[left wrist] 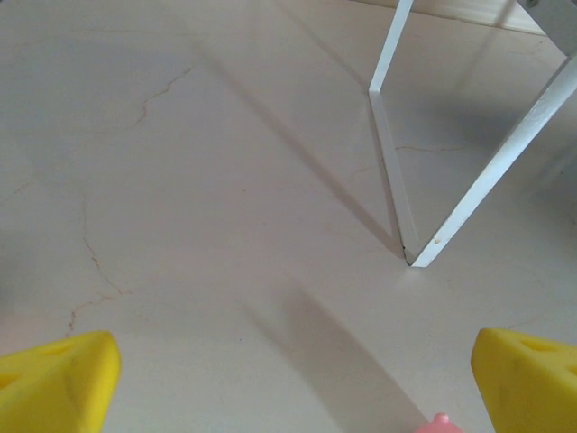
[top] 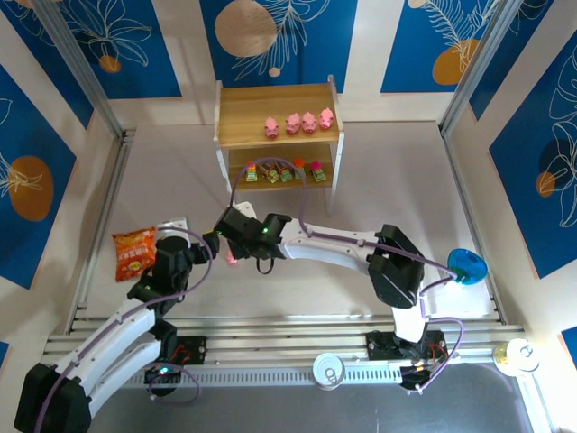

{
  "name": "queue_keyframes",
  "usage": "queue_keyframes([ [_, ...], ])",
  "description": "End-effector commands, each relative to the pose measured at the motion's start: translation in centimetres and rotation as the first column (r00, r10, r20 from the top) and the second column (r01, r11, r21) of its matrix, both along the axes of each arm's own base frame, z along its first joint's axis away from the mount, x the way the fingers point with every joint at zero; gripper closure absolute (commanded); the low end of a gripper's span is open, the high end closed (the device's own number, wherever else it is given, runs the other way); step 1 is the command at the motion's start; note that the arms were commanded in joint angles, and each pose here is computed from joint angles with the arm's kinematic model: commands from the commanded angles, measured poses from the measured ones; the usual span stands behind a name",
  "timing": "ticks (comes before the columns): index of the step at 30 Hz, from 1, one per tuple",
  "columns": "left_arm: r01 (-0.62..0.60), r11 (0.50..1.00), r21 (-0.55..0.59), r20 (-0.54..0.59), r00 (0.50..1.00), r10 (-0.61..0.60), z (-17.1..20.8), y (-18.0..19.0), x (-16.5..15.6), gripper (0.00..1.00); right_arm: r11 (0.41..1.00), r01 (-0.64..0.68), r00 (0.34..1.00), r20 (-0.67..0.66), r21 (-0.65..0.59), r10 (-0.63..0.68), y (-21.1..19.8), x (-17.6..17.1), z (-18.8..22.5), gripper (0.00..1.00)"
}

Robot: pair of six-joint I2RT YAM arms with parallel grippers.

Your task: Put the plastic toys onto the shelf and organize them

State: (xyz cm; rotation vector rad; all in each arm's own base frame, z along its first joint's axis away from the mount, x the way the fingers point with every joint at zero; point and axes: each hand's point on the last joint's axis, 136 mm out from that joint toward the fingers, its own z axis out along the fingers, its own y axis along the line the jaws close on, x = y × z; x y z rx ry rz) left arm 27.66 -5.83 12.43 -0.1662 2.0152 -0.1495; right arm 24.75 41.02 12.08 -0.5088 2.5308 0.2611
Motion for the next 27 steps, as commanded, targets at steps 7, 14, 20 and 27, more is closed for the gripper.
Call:
queue_keyframes([
  [7, -0.040, 0.998, -0.040, -0.030, 0.999, 0.039, -0.9, 1.0, -0.4, 0.00, 1.000, 0.003, 0.998, -0.065, 0.017, -0.002, 2.8, -1.0, -3.1, 0.50],
  [14, -0.065, 0.996, -0.068, -0.031, 0.998, 0.063, -1.0, 1.6, -0.6, 0.00, 1.000, -0.012, 0.996, -0.089, 0.016, 0.014, 4.5, -1.4, -4.4, 0.49],
  [20, -0.081, 0.993, -0.083, -0.033, 0.996, 0.078, -1.1, 2.0, -0.7, 0.00, 1.000, -0.016, 0.995, -0.099, 0.003, 0.017, 5.4, -1.3, -5.3, 0.49],
  [27, -0.097, 0.991, -0.096, -0.032, 0.995, 0.094, -1.1, 2.4, -0.9, 0.00, 1.000, -0.003, 0.993, -0.116, -0.023, 0.000, 5.4, -0.9, -6.7, 0.48],
])
